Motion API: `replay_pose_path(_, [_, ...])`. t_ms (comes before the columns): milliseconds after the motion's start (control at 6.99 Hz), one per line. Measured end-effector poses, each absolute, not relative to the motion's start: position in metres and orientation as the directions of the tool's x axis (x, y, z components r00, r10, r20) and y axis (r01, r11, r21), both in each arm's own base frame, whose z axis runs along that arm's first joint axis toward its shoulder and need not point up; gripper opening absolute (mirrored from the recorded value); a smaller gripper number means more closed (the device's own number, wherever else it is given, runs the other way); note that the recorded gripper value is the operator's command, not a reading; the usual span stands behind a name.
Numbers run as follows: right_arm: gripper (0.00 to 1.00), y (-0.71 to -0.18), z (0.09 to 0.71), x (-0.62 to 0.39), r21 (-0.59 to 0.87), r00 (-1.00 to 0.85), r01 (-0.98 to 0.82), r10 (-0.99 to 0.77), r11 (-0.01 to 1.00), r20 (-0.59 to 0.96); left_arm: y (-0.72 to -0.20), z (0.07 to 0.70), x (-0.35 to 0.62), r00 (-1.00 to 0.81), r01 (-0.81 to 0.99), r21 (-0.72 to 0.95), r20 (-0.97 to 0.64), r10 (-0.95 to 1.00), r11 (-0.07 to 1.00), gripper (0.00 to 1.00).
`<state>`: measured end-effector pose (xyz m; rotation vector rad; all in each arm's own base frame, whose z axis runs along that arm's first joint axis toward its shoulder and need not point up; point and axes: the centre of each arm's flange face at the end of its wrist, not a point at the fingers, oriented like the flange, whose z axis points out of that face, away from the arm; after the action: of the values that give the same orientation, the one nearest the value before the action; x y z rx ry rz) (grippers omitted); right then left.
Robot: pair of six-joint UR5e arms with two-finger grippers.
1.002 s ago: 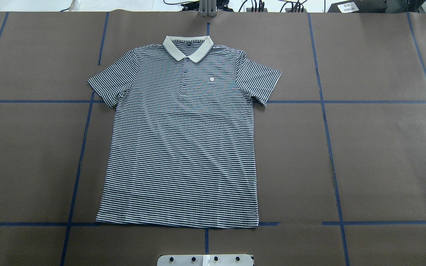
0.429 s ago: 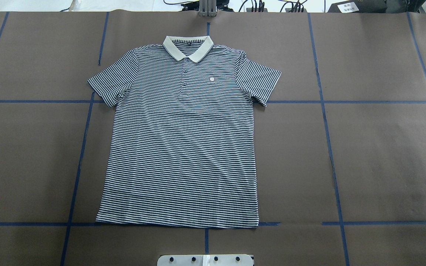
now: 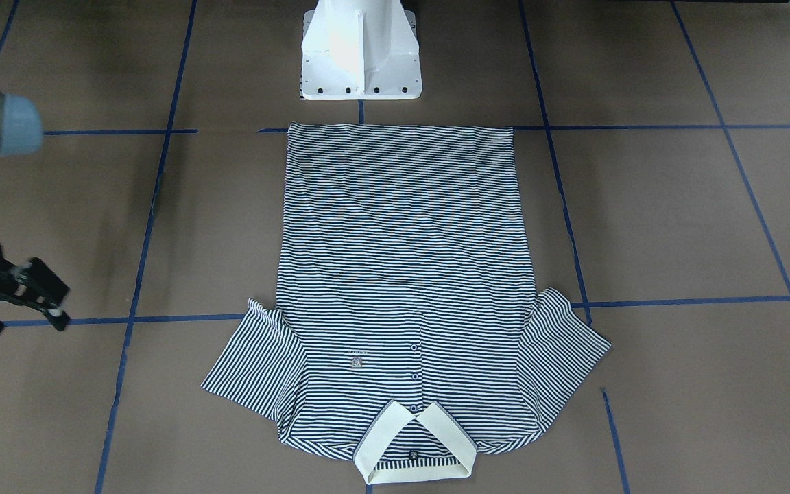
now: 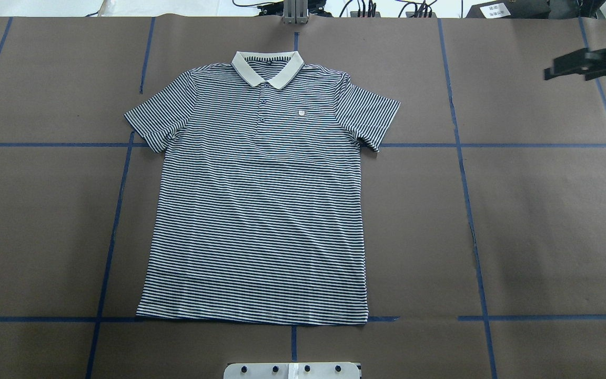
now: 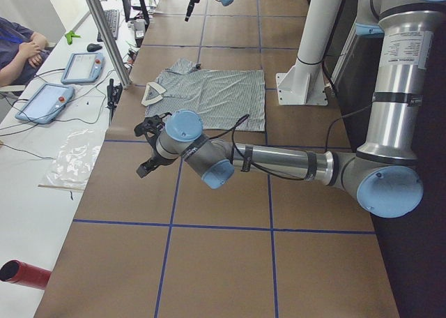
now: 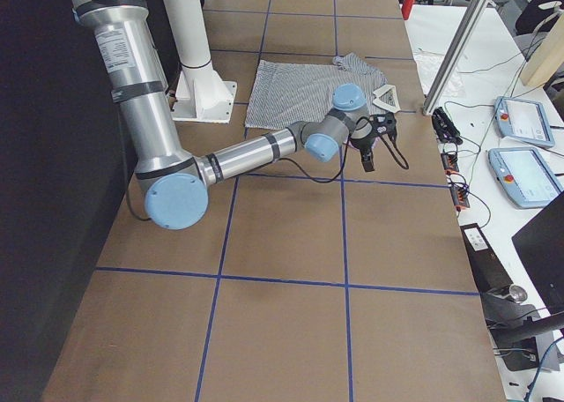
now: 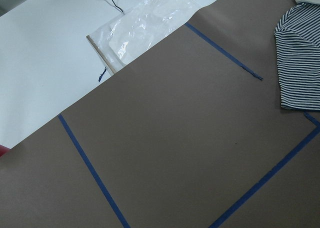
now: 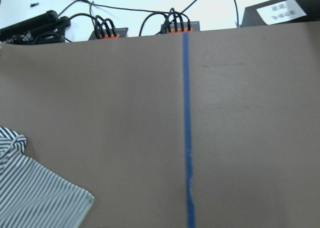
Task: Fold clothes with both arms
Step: 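Move the right gripper to the sleeve nearest it on the striped polo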
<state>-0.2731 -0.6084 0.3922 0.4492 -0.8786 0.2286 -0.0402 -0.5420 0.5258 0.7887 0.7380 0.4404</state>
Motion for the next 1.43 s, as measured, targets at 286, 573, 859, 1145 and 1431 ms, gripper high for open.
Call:
replay_pose_path(286, [0.95, -0.619, 0.365, -0.369, 0.256, 0.588, -0.443, 0.063, 0.859, 0.806, -0.542, 0.525, -0.040, 0.670, -0.088, 0.768, -0.426, 0.608, 0.635, 1.00])
replay_pose_path(573, [0.80, -0.624, 0.380, -0.417, 0.254, 0.550, -0.464, 0.052, 0.849, 0.833, -0.542, 0.524, -0.040, 0.670, -0.088, 0.770, -0.424, 0.610, 0.632, 1.00])
replay_pose_path(859, [0.71, -0.625, 0.392, -0.445, 0.243, 0.554, -0.461, 0.063, 0.853, 0.830, -0.542, 0.524, -0.039, 0.670, -0.088, 0.773, -0.421, 0.612, 0.628, 1.00])
replay_pose_path(1145, [0.69, -0.624, 0.402, -0.456, 0.243, 0.572, -0.458, 0.073, 0.855, 0.817, -0.542, 0.524, -0.039, 0.670, -0.088, 0.773, -0.421, 0.612, 0.628, 1.00])
replay_pose_path(1431, [0.68, -0.624, 0.408, -0.462, 0.248, 0.586, -0.459, 0.081, 0.853, 0.807, -0.541, 0.525, -0.040, 0.670, -0.088, 0.773, -0.420, 0.612, 0.628, 1.00])
